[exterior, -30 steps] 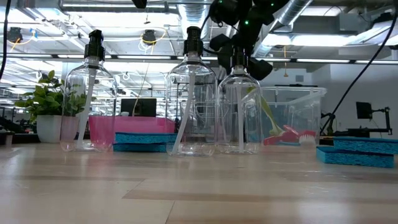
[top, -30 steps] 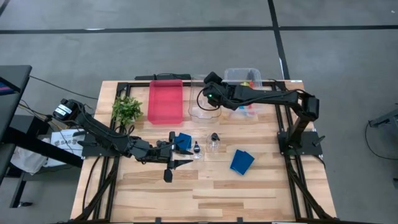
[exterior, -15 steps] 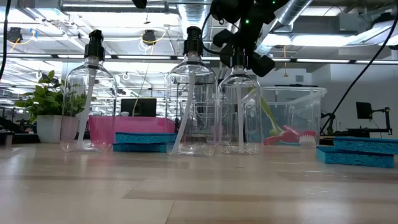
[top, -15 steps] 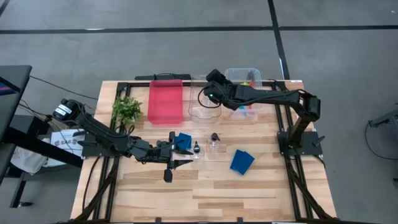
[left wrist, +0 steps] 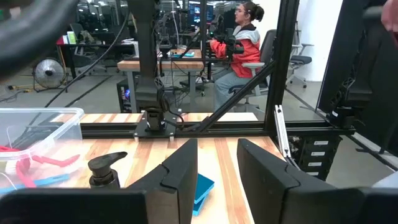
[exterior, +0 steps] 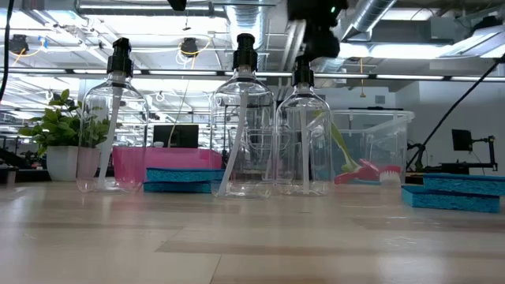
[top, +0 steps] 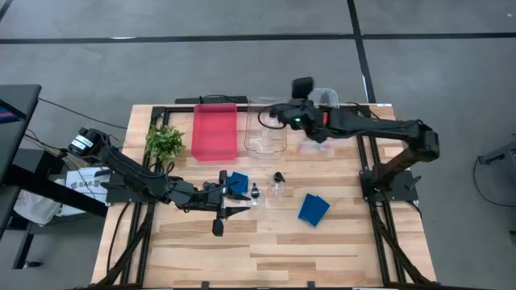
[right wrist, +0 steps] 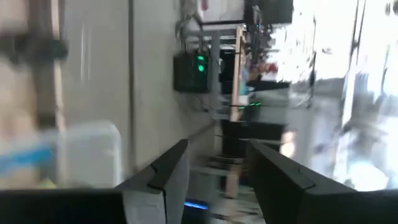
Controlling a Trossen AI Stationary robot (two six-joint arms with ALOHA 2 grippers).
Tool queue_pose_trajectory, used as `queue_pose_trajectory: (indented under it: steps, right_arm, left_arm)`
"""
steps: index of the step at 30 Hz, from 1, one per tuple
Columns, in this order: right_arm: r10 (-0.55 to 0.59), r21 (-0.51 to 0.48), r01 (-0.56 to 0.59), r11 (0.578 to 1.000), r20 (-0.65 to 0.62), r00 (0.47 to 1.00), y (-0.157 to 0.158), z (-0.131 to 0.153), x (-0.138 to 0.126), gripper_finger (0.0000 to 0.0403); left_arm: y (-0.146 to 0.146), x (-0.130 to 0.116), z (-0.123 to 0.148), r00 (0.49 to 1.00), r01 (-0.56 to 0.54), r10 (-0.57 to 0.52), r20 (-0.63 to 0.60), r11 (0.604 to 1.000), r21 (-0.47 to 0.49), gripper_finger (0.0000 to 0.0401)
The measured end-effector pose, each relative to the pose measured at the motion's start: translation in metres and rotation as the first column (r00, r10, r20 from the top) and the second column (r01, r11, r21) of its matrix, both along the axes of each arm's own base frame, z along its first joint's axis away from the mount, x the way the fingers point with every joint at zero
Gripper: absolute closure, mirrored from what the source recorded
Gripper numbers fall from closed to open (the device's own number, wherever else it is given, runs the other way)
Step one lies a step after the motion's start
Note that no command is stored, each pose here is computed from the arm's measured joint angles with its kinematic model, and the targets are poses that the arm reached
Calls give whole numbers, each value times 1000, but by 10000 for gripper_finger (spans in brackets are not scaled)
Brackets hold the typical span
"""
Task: Pick & Place Kitchen Sink Supplies
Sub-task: Put the soap dispenser into the transparent bin
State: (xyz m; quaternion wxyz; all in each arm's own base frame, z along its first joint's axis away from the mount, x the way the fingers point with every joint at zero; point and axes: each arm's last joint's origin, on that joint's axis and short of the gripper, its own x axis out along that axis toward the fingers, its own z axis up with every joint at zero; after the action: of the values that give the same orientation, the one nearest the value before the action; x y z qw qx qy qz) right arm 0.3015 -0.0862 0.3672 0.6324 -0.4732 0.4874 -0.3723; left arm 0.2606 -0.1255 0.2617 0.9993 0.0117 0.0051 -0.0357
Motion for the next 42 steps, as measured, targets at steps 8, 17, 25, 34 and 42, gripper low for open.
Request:
queue_pose_trajectory:
  steps: [8, 17, 25, 34, 42]
  right_arm:
    - [-125, 435, -185, 881, 591, 797, 25, 29, -55, 283]
    - [-190, 647, -481, 592, 692, 697, 74, -11, -95, 323]
    - [-109, 513, -712, 479, 840, 532, 125, -80, -113, 328]
    - [-42, 515, -762, 393, 838, 545, 149, -135, -111, 327]
    - [-36, 528, -751, 396, 826, 562, 156, -154, -92, 267]
  left_arm:
    - [0, 0, 0, 1000, 0, 0, 0, 1000, 0, 286]
    - [0, 0, 0, 1000, 0, 0, 0, 1000, 0, 286]
    - [0, 0, 0, 1000, 0, 0, 0, 1000, 0, 286]
    - [8, 4, 0, 999, -32, 32, 1, 999, 3, 286]
    - [14, 6, 0, 999, -54, 54, 1, 999, 3, 286]
